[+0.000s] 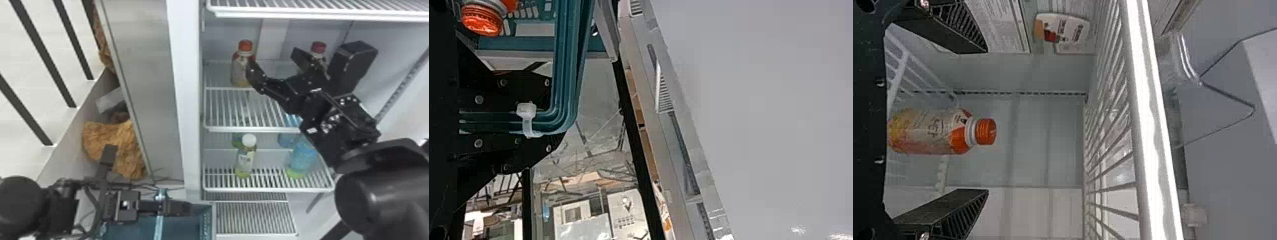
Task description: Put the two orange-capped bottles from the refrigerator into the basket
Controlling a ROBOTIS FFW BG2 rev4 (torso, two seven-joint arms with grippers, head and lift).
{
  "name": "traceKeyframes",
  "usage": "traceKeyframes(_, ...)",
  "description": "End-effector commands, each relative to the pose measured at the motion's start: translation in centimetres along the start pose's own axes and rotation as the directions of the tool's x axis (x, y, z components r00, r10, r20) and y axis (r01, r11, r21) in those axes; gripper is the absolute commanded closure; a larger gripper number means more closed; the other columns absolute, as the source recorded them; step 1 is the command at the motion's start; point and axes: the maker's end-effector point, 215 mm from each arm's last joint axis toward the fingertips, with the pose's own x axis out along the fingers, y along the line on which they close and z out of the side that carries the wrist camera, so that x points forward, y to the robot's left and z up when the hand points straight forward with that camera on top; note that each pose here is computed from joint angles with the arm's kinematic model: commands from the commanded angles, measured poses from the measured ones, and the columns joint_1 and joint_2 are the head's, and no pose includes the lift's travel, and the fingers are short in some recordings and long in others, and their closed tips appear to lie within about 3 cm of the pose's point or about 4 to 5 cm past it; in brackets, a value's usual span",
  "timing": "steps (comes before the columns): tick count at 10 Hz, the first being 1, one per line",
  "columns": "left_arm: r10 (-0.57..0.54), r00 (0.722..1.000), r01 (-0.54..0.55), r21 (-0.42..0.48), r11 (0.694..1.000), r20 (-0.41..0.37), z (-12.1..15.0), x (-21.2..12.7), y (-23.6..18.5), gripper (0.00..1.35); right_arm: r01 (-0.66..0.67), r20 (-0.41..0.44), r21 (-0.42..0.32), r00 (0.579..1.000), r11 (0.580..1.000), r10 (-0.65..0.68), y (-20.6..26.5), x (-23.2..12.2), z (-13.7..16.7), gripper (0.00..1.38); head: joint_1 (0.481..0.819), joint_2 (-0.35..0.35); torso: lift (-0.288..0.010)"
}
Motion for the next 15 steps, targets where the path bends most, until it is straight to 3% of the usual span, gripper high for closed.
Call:
traceKeyframes(1,-0.001,1.0,0.001,0.007,1.0,-0.004,0.1,0.1,-0.2,1.21,0.016,-0.016,0.0,1.0,1.0,-0.016,-1.4,1.6,-0.7,0.05,0.695,-0.05,-0.04)
traceKeyframes(5,-0.002,1.0,0.002,0.005,1.0,-0.008,0.0,0.2,-0.2,1.21,-0.062,-0.028,0.016,0.998,0.998,0.063,0.1,6.5,-3.5,0.04,0.695,-0.046,-0.04)
traceKeyframes(9,-0.002,1.0,0.002,0.002,1.0,-0.01,-0.3,0.3,-0.1,1.21,-0.019,-0.049,-0.015,0.999,1.0,0.018,-0.4,8.0,-4.8,0.04,0.695,-0.019,-0.04)
traceKeyframes(15,-0.005,1.0,0.005,0.003,1.0,-0.011,-0.4,0.4,-0.1,1.21,-0.042,-0.08,0.003,0.996,0.999,0.042,-0.3,11.4,-6.8,0.04,0.695,-0.017,-0.04)
